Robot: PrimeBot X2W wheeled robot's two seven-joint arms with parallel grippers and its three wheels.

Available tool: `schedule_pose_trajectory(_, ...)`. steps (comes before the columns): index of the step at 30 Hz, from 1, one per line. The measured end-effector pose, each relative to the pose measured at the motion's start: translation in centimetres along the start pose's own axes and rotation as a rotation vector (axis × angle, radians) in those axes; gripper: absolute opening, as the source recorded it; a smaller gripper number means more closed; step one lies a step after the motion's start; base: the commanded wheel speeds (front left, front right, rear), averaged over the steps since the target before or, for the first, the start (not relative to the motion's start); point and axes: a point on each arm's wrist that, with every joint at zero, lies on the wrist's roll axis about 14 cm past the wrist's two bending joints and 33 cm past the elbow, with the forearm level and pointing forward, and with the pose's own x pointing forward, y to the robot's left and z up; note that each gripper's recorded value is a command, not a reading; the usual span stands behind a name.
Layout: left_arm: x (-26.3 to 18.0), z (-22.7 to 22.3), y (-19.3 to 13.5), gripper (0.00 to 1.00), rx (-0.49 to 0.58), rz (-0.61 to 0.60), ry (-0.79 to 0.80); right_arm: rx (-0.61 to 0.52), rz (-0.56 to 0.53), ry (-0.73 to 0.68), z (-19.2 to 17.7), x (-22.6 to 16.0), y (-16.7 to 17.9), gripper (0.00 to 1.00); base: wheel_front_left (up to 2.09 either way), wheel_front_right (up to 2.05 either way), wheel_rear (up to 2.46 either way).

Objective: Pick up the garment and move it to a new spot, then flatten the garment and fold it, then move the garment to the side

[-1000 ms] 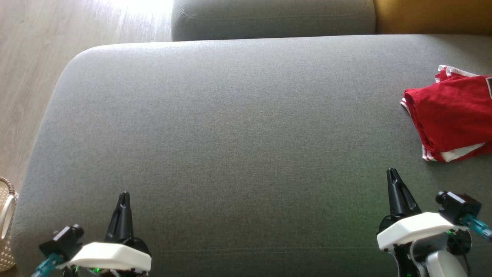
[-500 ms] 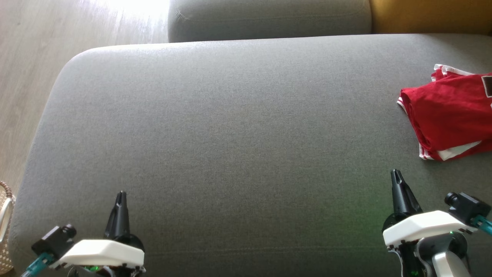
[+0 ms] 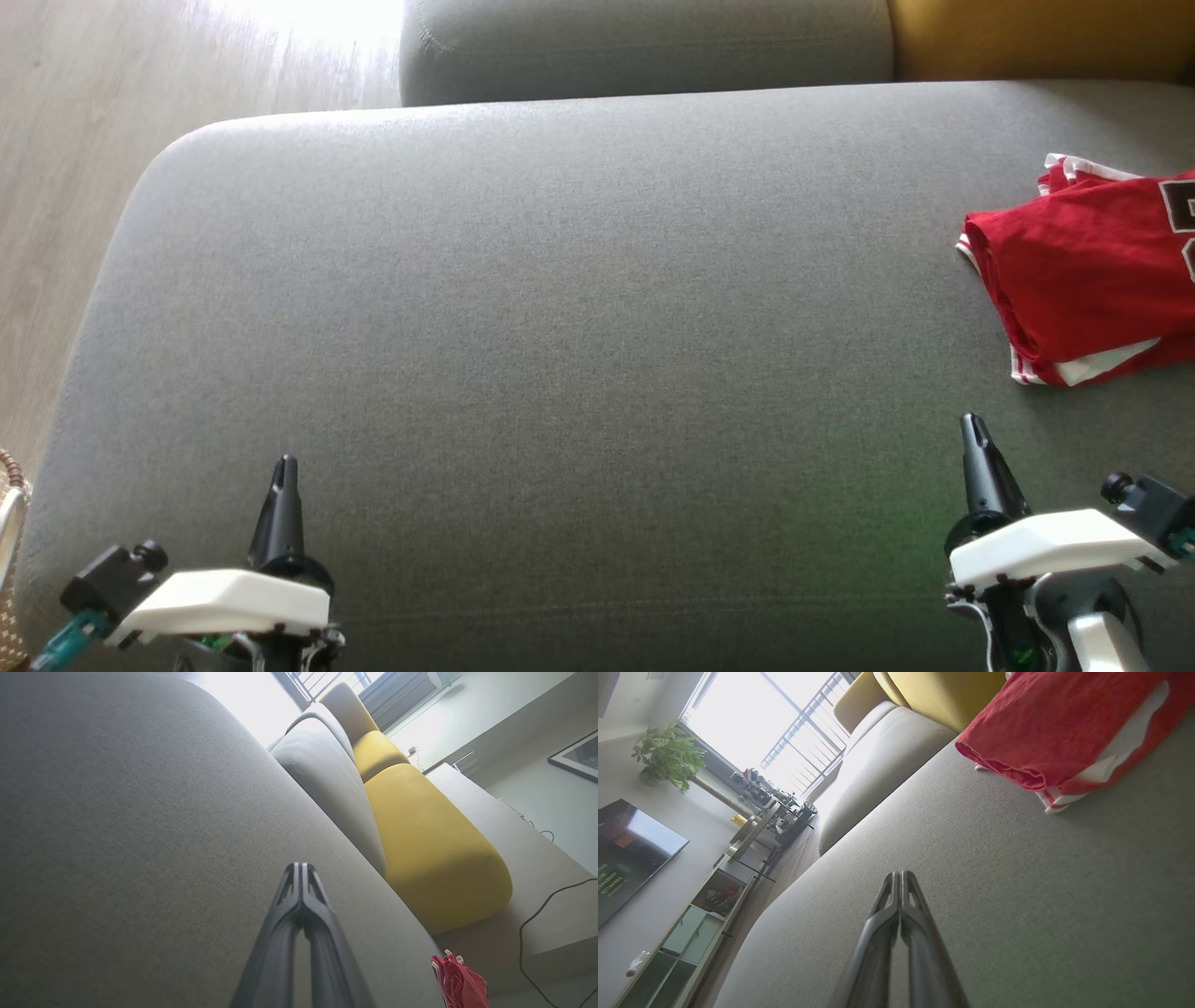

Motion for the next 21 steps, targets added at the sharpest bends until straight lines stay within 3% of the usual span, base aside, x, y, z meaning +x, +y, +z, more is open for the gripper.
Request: schedule_pose_trajectory(21,1.02,0.31,-0.24,0.0,-0.204,-0.001,0.018,0.238,-0.032,-0.003,0.47,-0.29,-0.85,0.0,0.0,0.0,0.0)
